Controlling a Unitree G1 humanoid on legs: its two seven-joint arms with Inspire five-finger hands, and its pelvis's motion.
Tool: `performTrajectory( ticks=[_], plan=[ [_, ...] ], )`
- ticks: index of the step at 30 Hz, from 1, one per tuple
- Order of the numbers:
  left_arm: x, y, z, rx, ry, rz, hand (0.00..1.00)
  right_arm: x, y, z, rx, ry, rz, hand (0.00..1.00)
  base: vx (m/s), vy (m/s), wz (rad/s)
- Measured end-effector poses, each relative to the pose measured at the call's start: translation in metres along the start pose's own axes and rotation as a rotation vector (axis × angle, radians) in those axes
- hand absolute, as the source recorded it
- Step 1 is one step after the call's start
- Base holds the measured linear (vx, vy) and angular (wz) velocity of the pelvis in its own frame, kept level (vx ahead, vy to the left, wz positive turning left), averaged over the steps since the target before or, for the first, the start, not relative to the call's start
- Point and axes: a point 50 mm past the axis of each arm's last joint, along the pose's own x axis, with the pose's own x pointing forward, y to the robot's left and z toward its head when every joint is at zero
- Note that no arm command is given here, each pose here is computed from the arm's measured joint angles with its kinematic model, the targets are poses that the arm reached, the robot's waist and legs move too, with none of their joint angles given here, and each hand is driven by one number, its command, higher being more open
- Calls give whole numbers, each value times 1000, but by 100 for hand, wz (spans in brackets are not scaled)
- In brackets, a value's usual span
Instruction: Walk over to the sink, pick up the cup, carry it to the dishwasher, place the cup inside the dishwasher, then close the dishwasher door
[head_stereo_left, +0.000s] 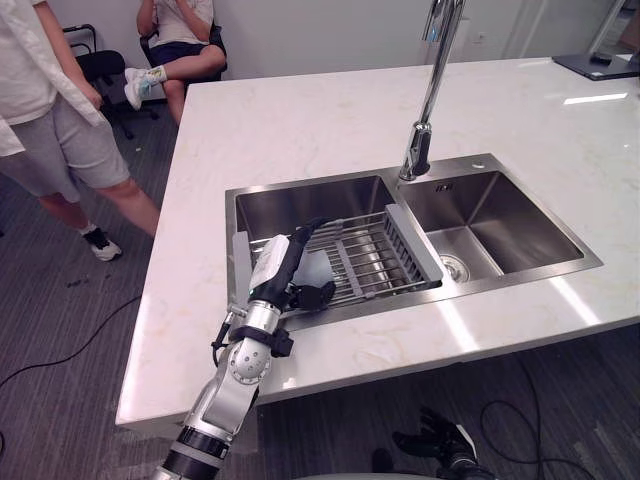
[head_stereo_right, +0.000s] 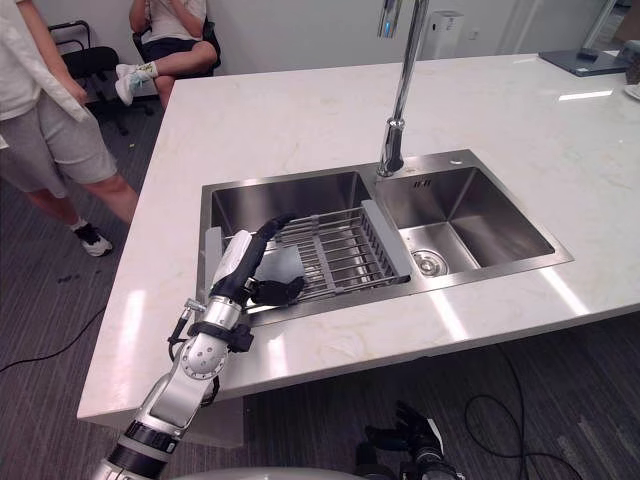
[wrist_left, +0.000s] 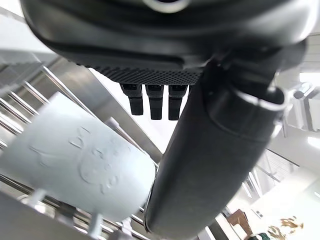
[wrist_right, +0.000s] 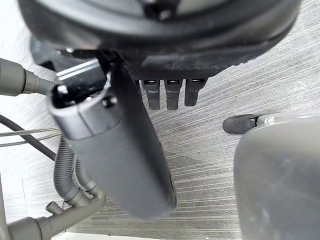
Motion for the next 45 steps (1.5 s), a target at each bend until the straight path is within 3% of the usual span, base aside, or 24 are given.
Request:
performTrajectory(
  ticks=[21, 45],
  plan=[
    [-5, 22, -26, 144, 73, -46, 90, -2, -8, -4, -27, 12, -6, 90, 0, 0, 0],
    [-8, 38, -46, 332, 107, -207, 90, -5, -11, -10, -41, 28, 2, 90, 0, 0, 0]
  ],
)
